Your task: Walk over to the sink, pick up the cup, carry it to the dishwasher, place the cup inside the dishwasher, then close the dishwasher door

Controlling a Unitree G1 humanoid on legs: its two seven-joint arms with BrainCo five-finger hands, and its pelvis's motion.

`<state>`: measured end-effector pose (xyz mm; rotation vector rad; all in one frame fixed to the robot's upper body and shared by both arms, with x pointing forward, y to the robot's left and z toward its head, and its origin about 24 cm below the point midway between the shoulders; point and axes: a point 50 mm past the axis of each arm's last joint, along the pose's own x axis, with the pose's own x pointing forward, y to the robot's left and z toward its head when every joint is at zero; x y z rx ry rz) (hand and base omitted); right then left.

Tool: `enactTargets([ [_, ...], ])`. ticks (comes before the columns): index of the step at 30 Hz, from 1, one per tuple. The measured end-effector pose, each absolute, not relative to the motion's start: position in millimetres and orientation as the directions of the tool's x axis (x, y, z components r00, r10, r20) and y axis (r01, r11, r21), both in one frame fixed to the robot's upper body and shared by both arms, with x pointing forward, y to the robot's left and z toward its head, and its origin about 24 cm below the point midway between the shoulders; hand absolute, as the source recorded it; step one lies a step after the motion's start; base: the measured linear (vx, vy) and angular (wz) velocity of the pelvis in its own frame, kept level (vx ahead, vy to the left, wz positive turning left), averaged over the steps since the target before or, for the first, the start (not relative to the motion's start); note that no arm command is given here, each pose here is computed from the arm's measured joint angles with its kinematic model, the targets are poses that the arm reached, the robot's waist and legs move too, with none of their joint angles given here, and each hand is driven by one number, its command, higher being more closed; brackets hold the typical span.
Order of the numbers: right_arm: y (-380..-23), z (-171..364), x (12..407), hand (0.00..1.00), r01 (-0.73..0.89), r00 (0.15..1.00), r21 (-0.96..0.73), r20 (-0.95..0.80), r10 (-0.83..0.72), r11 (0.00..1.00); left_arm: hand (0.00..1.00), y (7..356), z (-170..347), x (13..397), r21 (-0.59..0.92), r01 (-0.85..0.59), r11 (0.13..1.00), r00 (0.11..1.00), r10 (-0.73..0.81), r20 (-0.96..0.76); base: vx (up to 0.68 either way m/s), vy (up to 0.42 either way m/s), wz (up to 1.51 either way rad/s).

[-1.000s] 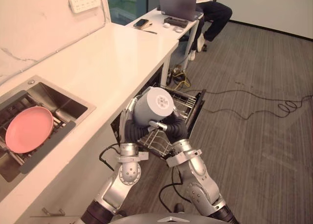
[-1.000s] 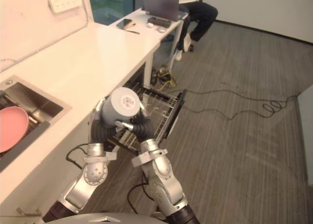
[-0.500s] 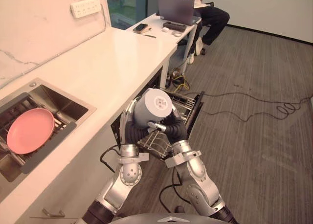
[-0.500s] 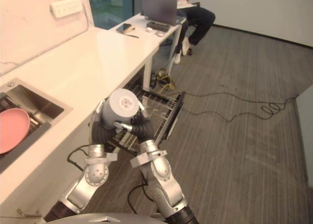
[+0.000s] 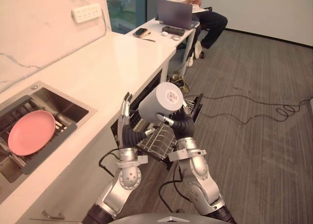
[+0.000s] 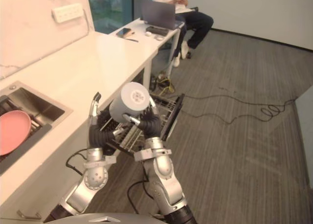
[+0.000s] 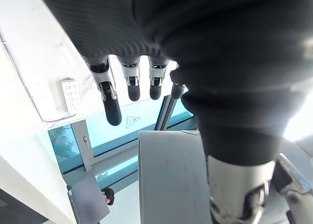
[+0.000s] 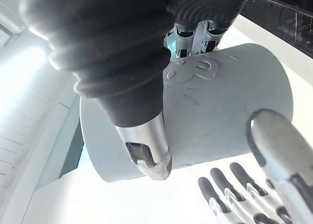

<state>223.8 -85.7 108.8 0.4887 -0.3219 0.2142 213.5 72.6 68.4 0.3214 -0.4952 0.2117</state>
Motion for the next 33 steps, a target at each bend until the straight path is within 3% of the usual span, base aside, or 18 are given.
enactTargets([
  [7, -103.1, 105.5, 226.1, 1.00, -0.170, 0.945, 0.452, 0.326, 0.015, 0.876, 0.00, 83.0, 69.1, 219.4, 0.182, -0.311, 0.933, 0.868, 0.200, 0.455, -0.02, -0.012, 0.03],
  [11, -127.2, 104.4, 228.9, 1.00, -0.076, 0.944, 0.441, 0.321, -0.078, 0.894, 0.00, 83.3, 58.2, 218.3, 0.149, -0.157, 0.976, 0.933, 0.097, 0.346, -0.02, -0.014, 0.05],
  [14, -156.1, 102.3, 235.6, 1.00, 0.011, 0.937, 0.387, 0.317, -0.144, 0.922, 0.00, 78.6, 22.9, 214.0, 0.194, 0.031, 0.980, 0.987, -0.061, 0.150, -0.03, -0.014, 0.21],
  [15, -170.2, 96.8, 243.7, 1.00, 0.049, 0.946, 0.335, 0.286, -0.152, 0.941, 0.00, 81.0, 4.2, 210.2, 0.194, 0.087, 0.977, 0.994, -0.097, 0.043, -0.05, -0.015, 0.22],
  [19, -196.8, 93.7, 277.0, 1.00, 0.117, 0.961, 0.209, 0.221, -0.164, 0.971, 0.00, 92.3, -17.5, 204.8, 0.217, 0.198, 0.956, 0.979, -0.182, -0.091, -0.06, -0.015, 0.27],
  [23, -213.8, 126.4, 325.1, 1.00, 0.102, 0.967, 0.053, 0.228, -0.111, 0.993, 0.00, 104.6, -38.8, 204.4, 0.190, 0.294, 0.937, 0.940, -0.248, -0.233, -0.11, 0.003, 0.22],
  [33, -259.2, 193.5, 386.4, 1.00, 0.147, 0.985, -0.181, 0.118, -0.126, 0.973, 0.00, 124.2, -66.5, 194.4, 0.039, 0.265, 0.963, 0.898, -0.232, -0.374, -0.04, -0.001, 0.24],
])
